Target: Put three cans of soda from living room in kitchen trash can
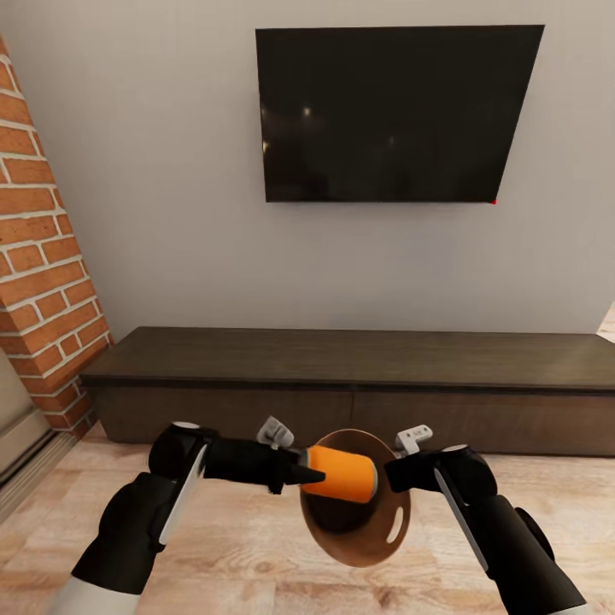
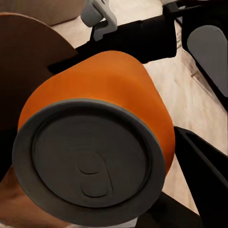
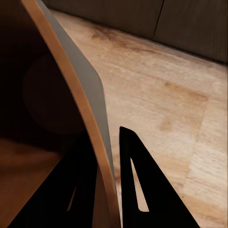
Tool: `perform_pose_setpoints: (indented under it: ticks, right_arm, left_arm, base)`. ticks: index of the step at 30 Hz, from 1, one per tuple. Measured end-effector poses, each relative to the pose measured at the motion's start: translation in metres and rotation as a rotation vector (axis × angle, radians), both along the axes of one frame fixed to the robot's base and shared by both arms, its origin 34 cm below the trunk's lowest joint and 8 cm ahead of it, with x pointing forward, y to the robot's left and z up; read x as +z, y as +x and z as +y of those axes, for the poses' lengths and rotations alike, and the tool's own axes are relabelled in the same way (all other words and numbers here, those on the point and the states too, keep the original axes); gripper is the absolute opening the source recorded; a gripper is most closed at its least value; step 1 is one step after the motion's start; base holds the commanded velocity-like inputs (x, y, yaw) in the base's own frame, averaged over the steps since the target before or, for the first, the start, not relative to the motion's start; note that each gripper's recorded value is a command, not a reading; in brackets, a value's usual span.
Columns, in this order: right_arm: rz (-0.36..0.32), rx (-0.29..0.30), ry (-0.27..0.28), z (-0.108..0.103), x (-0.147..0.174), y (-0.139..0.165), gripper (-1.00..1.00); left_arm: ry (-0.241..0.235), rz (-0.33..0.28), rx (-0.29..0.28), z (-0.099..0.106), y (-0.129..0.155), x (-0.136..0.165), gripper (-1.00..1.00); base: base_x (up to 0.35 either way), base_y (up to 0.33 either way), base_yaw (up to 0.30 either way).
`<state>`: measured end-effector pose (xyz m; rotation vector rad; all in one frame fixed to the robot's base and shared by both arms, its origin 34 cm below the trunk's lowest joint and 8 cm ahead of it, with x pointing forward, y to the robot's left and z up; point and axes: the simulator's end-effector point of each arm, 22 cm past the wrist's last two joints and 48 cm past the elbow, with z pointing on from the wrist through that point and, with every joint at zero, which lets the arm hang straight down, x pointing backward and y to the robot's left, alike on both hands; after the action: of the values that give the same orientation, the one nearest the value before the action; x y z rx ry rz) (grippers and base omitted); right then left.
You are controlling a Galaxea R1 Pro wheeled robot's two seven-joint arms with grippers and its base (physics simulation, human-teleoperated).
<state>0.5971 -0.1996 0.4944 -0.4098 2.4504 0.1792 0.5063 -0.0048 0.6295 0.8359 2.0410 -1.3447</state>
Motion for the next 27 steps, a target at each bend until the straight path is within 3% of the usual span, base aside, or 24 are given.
perform_pose_setpoints:
  ticks: [1, 6, 9, 13, 17, 23, 27]
  right_arm:
    - [-0.003, -0.001, -0.010, -0.002, 0.000, 0.001, -1.00]
    - [0.000, 0.005, 0.006, 0.004, 0.000, 0.000, -1.00]
    - [-0.007, 0.008, -0.020, 0.006, 0.000, 0.000, -1.00]
    - [-0.011, 0.010, -0.029, 0.011, 0.000, 0.001, -1.00]
    - [-0.009, 0.015, -0.021, 0.016, 0.001, 0.000, -1.00]
    - [-0.011, 0.016, -0.025, 0.016, 0.000, 0.000, -1.00]
    - [-0.012, 0.015, -0.030, 0.015, 0.000, 0.001, -1.00]
  left_arm:
    - [0.039, -0.010, 0.012, -0.003, 0.002, -0.008, -1.00]
    - [0.105, -0.024, 0.006, -0.023, -0.003, -0.024, -1.00]
    - [0.167, -0.046, 0.051, -0.024, 0.007, -0.037, -1.00]
    - [0.199, -0.057, 0.076, -0.026, 0.011, -0.042, -1.00]
    - [0.305, -0.110, 0.099, -0.034, 0.014, -0.060, -1.00]
    - [0.357, -0.124, 0.115, -0.042, 0.014, -0.072, -1.00]
    - [0.413, -0.125, 0.155, -0.037, 0.022, -0.086, -1.00]
  base:
    - [0.000, 0.000, 0.000]
    - [0.000, 0.000, 0.000]
    - [0.000, 0.000, 0.000]
    - [0.000, 0.000, 0.000]
    - [0.000, 0.000, 0.000]
    - [0.000, 0.000, 0.000]
    - [0.000, 0.000, 0.000]
